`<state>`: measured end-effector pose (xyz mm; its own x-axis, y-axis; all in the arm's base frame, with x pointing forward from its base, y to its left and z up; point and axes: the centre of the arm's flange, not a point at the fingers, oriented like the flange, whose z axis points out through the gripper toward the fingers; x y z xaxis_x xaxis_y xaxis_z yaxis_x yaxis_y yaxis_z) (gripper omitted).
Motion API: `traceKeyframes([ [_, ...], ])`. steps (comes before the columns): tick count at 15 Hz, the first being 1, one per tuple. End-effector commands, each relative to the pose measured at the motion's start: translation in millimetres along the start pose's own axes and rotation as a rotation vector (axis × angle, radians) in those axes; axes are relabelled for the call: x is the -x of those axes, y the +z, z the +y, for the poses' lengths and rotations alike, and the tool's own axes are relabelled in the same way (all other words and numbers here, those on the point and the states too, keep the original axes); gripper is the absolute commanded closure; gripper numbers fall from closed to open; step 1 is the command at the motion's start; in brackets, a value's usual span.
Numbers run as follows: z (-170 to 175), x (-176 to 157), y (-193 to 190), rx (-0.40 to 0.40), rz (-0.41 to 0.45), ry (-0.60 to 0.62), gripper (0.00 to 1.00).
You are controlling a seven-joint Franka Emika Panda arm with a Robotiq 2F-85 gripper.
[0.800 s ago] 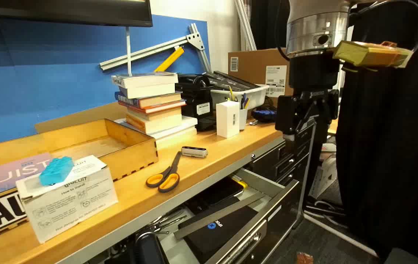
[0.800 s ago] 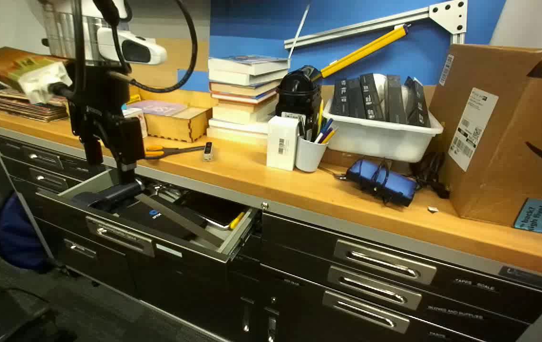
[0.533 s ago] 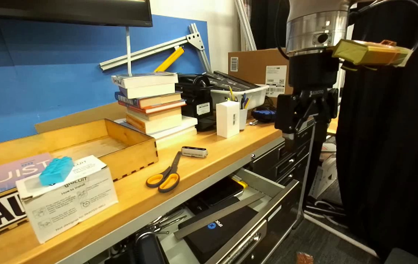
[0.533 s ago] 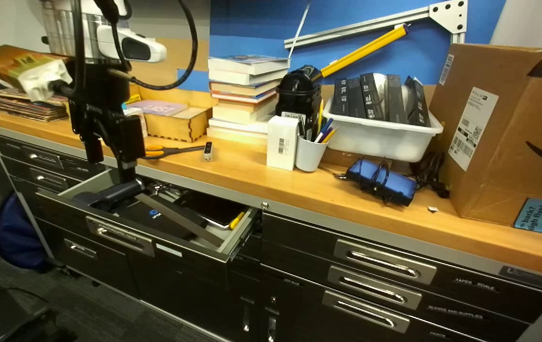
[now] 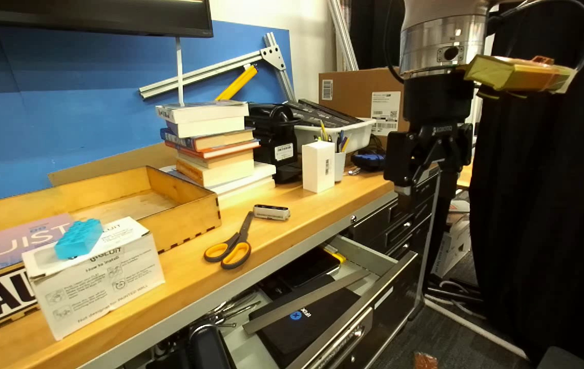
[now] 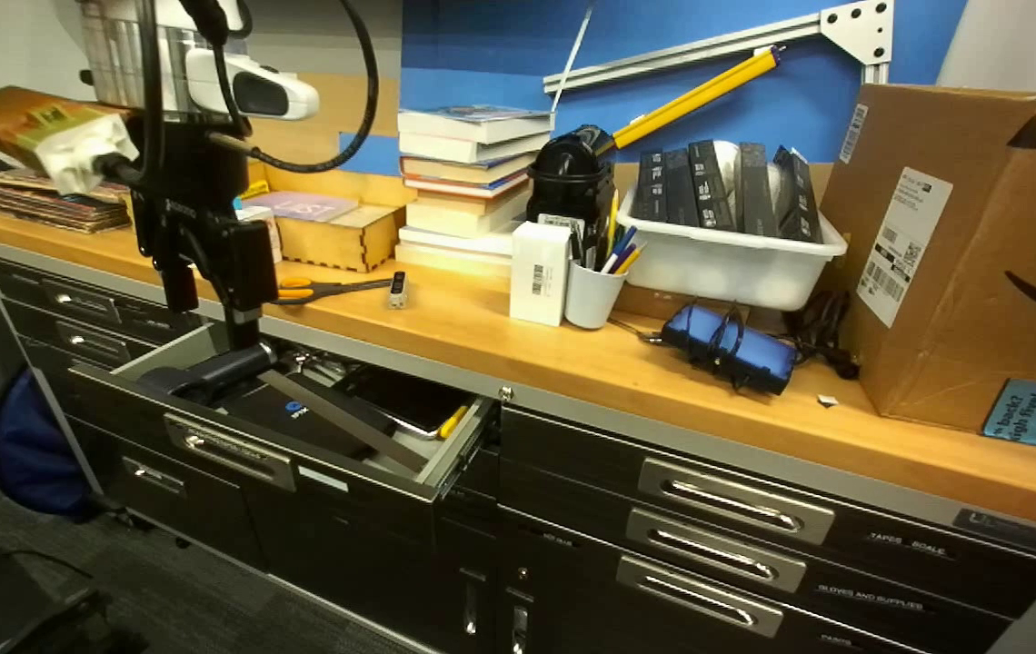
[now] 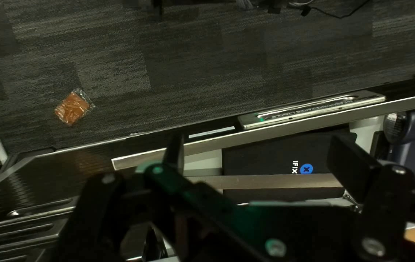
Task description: Pick up the blue object from the box and put it in the open drawer, then pick up the scissors from the drawer and put it on the counter and close the drawer
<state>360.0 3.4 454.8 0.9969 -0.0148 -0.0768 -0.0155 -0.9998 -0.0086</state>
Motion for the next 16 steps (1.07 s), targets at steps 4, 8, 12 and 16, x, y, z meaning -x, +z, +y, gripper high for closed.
traceKeyframes([
  [4,-3.3,-7.2,-4.7,-0.005,0.029,-0.004,0.0],
  [8,-33.3,-53.0,-43.2,0.021,0.096,-0.058,0.0],
  [12,-90.9,-107.2,-70.7,0.043,0.053,-0.192,0.0],
  [16,-160.2,-154.4,-69.6,0.074,0.003,-0.3,0.0],
])
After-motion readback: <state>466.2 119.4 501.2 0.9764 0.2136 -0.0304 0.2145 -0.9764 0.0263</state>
